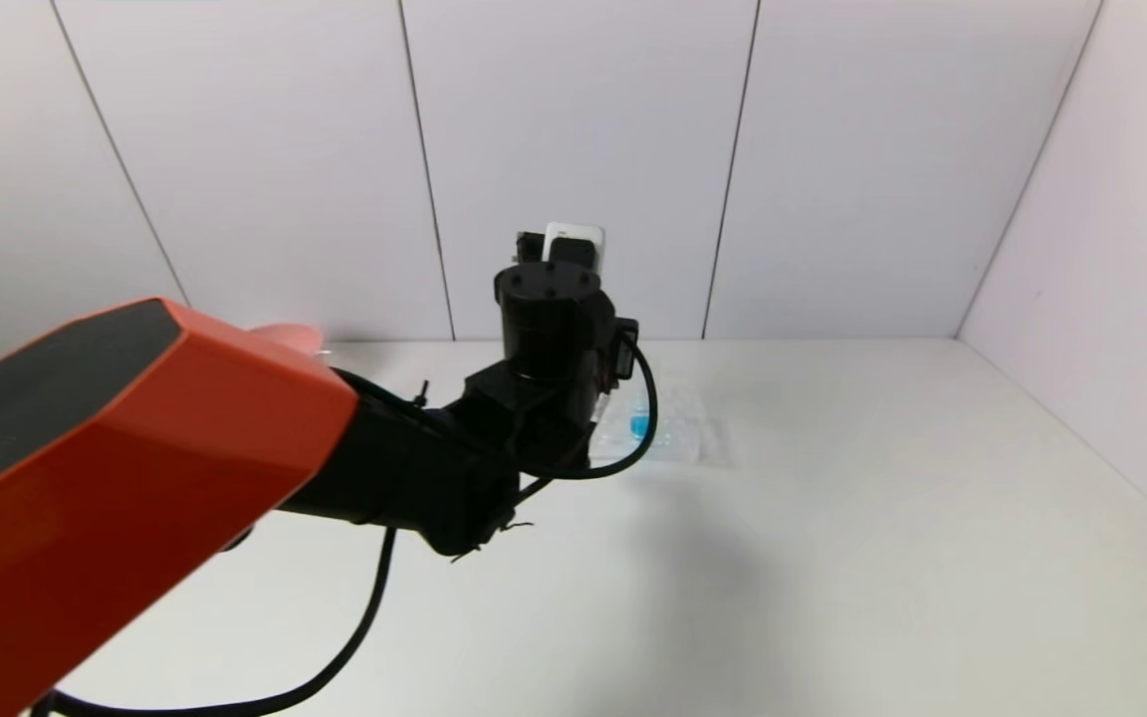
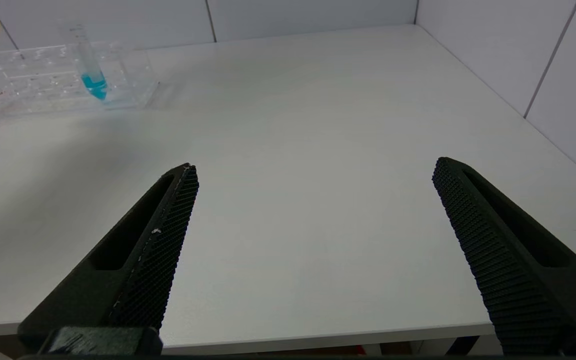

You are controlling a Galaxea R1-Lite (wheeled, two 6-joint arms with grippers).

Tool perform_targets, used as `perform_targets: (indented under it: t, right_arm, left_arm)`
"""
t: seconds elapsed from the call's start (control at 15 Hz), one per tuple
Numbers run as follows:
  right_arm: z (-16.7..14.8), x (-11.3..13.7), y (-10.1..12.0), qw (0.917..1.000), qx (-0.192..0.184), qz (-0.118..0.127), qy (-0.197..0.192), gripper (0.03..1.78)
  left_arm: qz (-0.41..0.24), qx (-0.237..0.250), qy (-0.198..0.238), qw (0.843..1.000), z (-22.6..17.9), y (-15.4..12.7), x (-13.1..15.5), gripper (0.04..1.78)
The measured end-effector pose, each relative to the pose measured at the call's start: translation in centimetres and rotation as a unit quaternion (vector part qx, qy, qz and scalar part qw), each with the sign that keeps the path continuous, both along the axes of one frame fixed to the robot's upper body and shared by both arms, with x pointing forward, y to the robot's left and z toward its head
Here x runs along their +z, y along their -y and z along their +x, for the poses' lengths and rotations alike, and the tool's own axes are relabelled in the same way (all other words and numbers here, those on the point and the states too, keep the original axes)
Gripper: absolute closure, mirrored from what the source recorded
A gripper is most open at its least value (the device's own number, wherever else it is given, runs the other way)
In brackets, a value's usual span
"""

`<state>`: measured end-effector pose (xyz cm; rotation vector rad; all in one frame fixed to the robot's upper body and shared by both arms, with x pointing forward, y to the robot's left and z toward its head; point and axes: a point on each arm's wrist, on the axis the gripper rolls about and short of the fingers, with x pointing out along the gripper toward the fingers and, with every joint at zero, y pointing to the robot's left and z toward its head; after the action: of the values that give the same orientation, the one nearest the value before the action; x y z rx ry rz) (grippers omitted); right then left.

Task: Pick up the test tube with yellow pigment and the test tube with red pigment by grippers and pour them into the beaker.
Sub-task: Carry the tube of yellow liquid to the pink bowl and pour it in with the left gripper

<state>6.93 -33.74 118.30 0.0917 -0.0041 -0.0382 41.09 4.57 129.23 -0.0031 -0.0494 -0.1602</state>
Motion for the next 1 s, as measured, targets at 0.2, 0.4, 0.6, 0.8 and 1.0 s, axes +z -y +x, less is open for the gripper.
perform_targets:
  t: [0.2, 0.4, 0.6, 0.8, 1.0]
  right_arm:
    - [0.0, 0.0, 0.0, 1.0, 0.0, 0.0, 0.0, 0.1]
    - [0.0, 0.0, 0.0, 1.0, 0.0, 0.0, 0.0, 0.1]
    - [0.0, 0.0, 0.0, 1.0, 0.0, 0.0, 0.0, 0.1]
    - [0.0, 0.0, 0.0, 1.0, 0.0, 0.0, 0.0, 0.1]
    - [0.0, 0.0, 0.0, 1.0, 0.0, 0.0, 0.0, 0.1]
  left_arm:
    - [0.024, -0.043, -0.03, 0.998, -1.5, -5.5, 1.8, 1.35]
    - [0.039, -0.086, -0.07, 0.993, -2.6, -14.0, 3.6, 1.35]
    - [0.037, -0.118, -0.11, 0.986, -3.7, -22.3, 4.9, 1.35]
    - [0.059, -0.151, -0.136, 0.977, -4.5, -29.4, 5.3, 1.35]
    - [0.123, -0.201, -0.158, 0.959, -3.5, -33.3, 5.0, 1.35]
